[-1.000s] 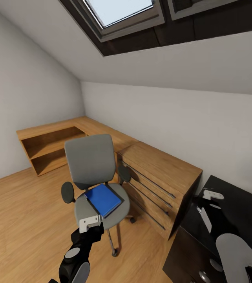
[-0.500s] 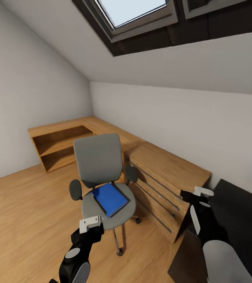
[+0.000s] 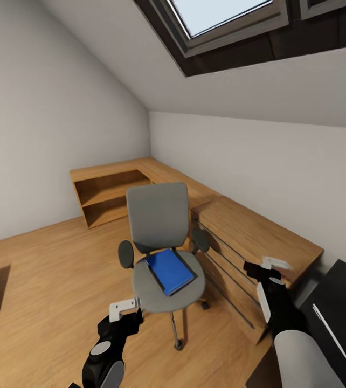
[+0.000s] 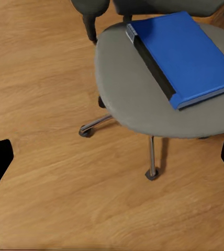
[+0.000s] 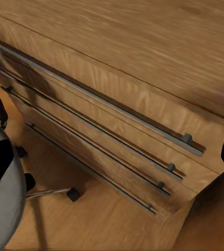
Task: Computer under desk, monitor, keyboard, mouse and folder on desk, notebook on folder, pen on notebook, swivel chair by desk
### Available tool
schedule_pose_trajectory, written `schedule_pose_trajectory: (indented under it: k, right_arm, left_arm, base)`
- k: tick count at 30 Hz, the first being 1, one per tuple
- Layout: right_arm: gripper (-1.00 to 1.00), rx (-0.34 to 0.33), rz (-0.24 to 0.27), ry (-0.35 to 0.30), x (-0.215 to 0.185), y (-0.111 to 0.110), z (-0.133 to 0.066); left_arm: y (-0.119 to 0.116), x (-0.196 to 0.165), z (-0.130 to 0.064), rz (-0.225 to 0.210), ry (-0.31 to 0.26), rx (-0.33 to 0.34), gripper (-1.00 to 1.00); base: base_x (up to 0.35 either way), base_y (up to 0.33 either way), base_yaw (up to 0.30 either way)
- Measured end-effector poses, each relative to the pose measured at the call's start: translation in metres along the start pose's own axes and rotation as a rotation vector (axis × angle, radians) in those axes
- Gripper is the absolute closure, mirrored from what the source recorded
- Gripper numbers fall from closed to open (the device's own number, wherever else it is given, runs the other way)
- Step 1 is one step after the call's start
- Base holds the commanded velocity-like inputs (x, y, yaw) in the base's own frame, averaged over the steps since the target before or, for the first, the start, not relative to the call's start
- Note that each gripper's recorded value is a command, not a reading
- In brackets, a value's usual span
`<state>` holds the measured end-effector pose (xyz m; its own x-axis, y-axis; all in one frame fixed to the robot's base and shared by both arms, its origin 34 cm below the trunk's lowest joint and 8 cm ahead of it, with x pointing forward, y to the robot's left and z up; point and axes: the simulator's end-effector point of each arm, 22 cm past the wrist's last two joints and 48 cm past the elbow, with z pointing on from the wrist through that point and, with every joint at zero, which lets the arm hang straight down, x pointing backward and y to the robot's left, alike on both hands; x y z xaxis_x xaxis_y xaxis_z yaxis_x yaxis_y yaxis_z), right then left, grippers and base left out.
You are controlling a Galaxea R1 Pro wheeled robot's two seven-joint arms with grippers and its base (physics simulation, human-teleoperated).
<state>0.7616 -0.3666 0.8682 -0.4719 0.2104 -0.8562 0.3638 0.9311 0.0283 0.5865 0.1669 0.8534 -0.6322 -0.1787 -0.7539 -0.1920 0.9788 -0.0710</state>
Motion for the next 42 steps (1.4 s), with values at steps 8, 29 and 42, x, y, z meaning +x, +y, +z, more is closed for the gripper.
schedule_pose_trajectory:
  k: [8, 29, 42]
  right_arm:
    - [-1.00, -0.002, -0.001, 0.008, 0.005, 0.002, 0.001]
    - [-1.00, -0.013, -0.015, 0.026, 0.014, 0.002, 0.004]
    - [-1.00, -0.059, -0.008, 0.024, 0.014, 0.014, 0.003]
  left_arm:
    - [0.001, 0.002, 0.001, 0.002, 0.005, -0.002, -1.00]
    - [0.000, 0.006, 0.003, 0.002, 0.014, -0.004, -1.00]
    - [0.001, 0.006, 0.003, 0.003, 0.013, -0.004, -1.00]
  base:
    - [0.000, 0.000, 0.278]
    - [0.000, 0.000, 0.101]
    - [0.000, 0.000, 0.085]
